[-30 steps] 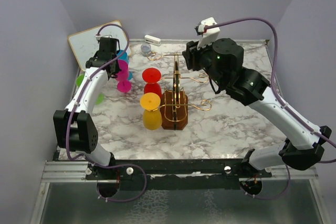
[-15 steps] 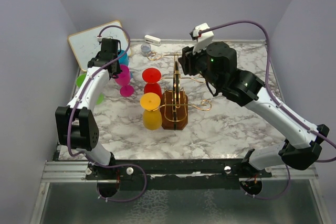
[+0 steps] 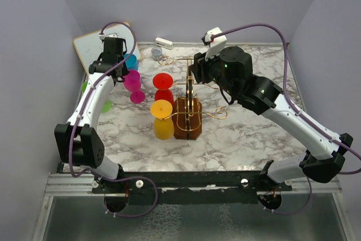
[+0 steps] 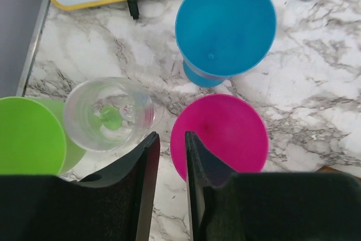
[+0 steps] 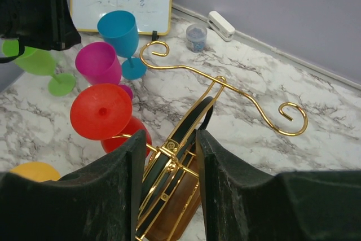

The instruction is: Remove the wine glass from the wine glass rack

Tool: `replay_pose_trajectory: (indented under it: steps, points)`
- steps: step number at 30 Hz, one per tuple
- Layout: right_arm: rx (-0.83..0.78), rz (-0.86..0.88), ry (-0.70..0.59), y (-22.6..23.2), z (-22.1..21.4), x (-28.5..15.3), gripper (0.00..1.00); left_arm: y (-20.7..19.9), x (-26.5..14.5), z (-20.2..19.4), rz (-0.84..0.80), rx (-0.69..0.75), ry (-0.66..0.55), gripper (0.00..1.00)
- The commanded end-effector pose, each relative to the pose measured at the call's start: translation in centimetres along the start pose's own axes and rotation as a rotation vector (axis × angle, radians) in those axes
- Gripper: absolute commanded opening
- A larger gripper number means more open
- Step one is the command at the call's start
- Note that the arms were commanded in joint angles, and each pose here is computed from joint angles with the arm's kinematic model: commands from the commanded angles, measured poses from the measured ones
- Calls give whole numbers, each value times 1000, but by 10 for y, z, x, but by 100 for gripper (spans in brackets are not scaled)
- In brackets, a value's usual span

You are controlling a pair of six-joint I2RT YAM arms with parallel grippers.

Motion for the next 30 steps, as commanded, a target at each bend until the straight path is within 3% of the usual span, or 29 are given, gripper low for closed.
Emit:
replay_pose_trajectory:
  steps: [1, 10, 13, 20, 30]
  points:
    - [3, 91, 15, 11, 3, 2, 42, 13, -59, 33, -38, -75, -167, 28]
    - [67, 294, 139, 51, 24, 32, 49, 23, -137, 27, -224, -193, -400, 31]
    - [150, 347, 237, 42, 42, 53, 49, 24, -147, 15, -257, -202, -406, 31]
    - [429, 663, 416, 0, 40, 63, 34, 24, -151, -9, -291, -183, -356, 31]
    - [413, 731, 576, -4, 8, 66, 33, 17, -145, -27, -363, -172, -305, 31]
Point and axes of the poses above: each gripper's point midway between its finger pads, its own x axis out along the fingers, its own y axis along the line the jaws close on, z = x × y, the point moved 8 cm from there along -x, back along the fingers, and after that the axes turned 8 degrees about x, right-handed, at the moved point
